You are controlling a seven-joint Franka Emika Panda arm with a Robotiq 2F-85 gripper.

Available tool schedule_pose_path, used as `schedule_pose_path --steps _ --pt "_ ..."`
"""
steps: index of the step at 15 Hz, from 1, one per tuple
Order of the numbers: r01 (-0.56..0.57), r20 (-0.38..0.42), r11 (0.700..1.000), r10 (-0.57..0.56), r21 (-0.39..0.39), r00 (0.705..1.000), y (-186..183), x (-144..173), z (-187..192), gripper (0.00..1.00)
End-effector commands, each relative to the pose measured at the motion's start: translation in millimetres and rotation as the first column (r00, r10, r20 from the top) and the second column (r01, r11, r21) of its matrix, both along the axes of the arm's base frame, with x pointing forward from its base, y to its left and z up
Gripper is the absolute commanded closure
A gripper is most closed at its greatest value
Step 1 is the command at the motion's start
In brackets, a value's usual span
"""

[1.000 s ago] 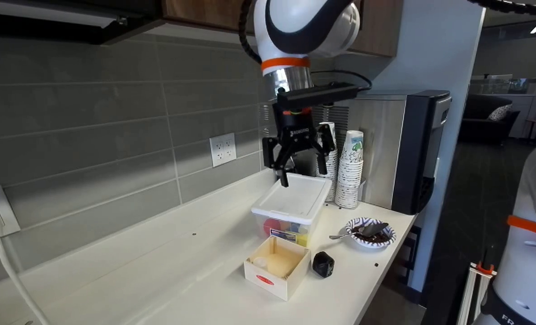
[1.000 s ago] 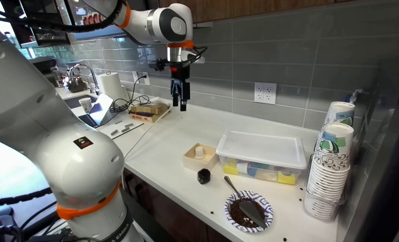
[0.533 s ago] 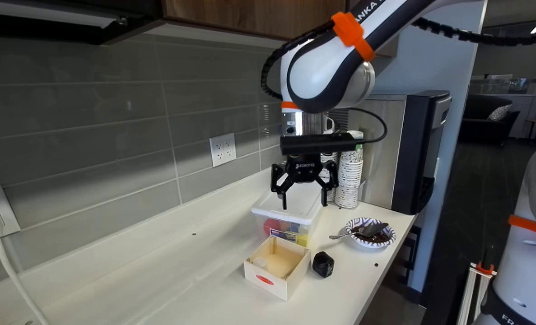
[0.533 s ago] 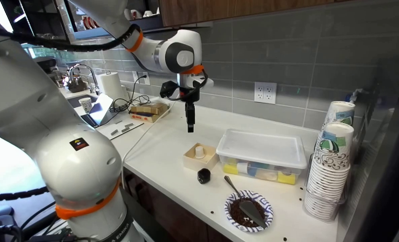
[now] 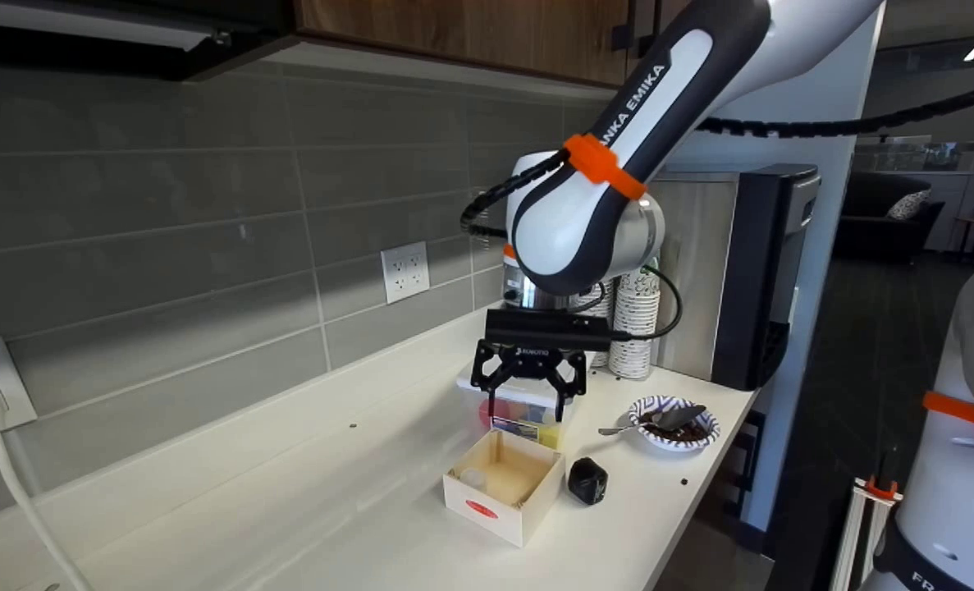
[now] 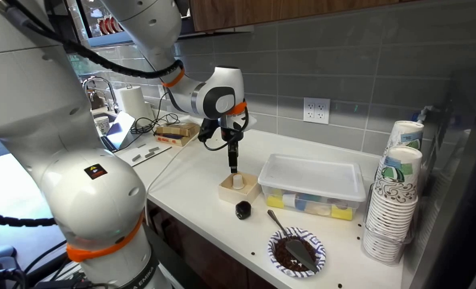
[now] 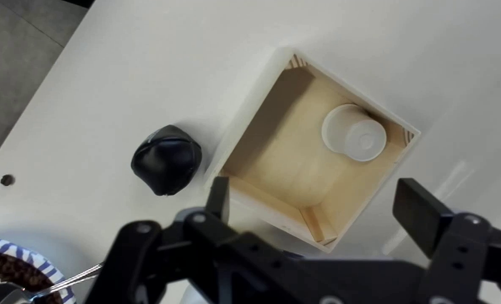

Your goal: Remove the coffee pod from the brown box, then put the black object in the brown box

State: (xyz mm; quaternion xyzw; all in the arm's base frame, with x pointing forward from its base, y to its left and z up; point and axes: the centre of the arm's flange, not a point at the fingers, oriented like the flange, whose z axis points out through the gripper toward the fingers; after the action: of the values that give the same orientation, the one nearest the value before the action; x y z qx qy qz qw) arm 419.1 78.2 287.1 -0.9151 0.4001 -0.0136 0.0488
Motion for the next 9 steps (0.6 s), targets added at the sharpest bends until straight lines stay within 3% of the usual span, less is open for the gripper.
schedule_pose_path --steps 1,9 --pt "0.036 0.012 0.999 -0.036 0.018 0.999 7 14 -29 0.00" --pt "0.047 0.017 0.998 -0.047 0.031 0.999 25 31 -62 0.00"
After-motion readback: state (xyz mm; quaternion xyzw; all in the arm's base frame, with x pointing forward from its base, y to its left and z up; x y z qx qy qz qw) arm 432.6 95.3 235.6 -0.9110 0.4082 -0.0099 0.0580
